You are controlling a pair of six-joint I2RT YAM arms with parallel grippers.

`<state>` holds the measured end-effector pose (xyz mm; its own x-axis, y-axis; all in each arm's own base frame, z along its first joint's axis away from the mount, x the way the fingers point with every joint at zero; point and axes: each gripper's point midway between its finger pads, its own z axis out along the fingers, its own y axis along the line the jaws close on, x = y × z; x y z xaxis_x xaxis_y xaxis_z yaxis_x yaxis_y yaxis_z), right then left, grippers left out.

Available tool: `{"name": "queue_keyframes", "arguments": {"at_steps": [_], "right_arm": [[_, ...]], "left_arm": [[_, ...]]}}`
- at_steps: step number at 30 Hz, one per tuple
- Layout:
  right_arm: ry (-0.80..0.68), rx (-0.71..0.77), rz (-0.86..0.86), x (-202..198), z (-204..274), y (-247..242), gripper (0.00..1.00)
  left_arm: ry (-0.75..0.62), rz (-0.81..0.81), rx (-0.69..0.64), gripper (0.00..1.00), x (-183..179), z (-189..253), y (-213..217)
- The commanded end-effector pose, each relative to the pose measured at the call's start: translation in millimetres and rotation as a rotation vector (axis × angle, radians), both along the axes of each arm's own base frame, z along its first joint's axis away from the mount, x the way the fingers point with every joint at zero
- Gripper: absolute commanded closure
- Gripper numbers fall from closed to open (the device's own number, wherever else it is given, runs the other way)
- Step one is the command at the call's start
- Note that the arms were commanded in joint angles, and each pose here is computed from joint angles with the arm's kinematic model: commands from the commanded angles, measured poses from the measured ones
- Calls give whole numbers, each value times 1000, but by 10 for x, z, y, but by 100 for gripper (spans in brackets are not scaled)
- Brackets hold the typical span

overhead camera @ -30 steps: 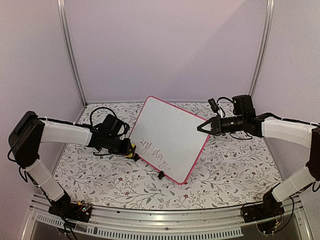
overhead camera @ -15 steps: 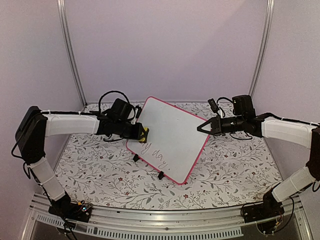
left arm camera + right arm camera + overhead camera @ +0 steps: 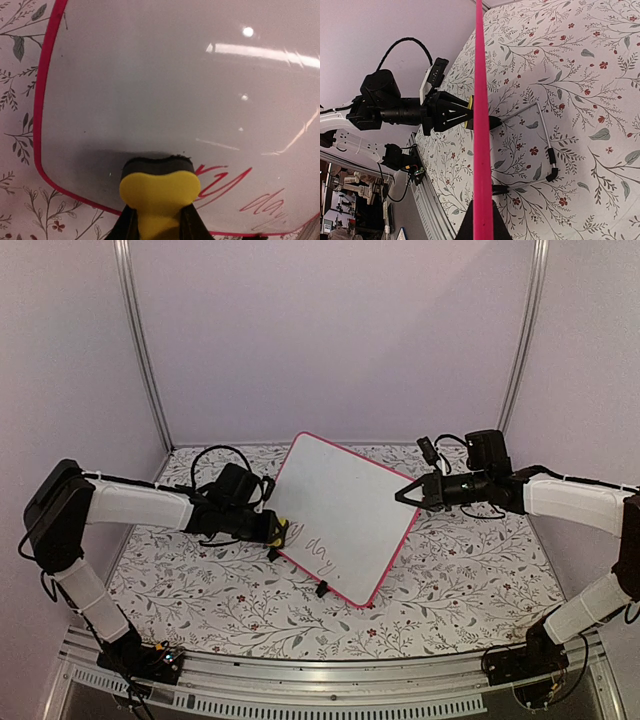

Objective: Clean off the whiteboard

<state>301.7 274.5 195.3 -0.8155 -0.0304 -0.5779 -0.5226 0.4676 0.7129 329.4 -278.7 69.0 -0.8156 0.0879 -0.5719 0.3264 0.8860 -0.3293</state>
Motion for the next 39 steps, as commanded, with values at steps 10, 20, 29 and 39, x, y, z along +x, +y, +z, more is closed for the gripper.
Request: {"name": "queue_keyframes", "arguments": {"at_steps": [10,20,29,39], "right_arm": [[73,-36,55,-168,-239,43,100],[75,-38,54,-171,-249,39,100],[76,-41,51,-170,-263,37,100],[80,-42,55,-165,-287,44,100]], "left_arm": [[129,26,97,100,-396,-373,282],[-79,-1,3,100,73,483,-47],[29,-56,23,100,-4,82,-233],[131,-27,61,100,-363,-308,0]]}}
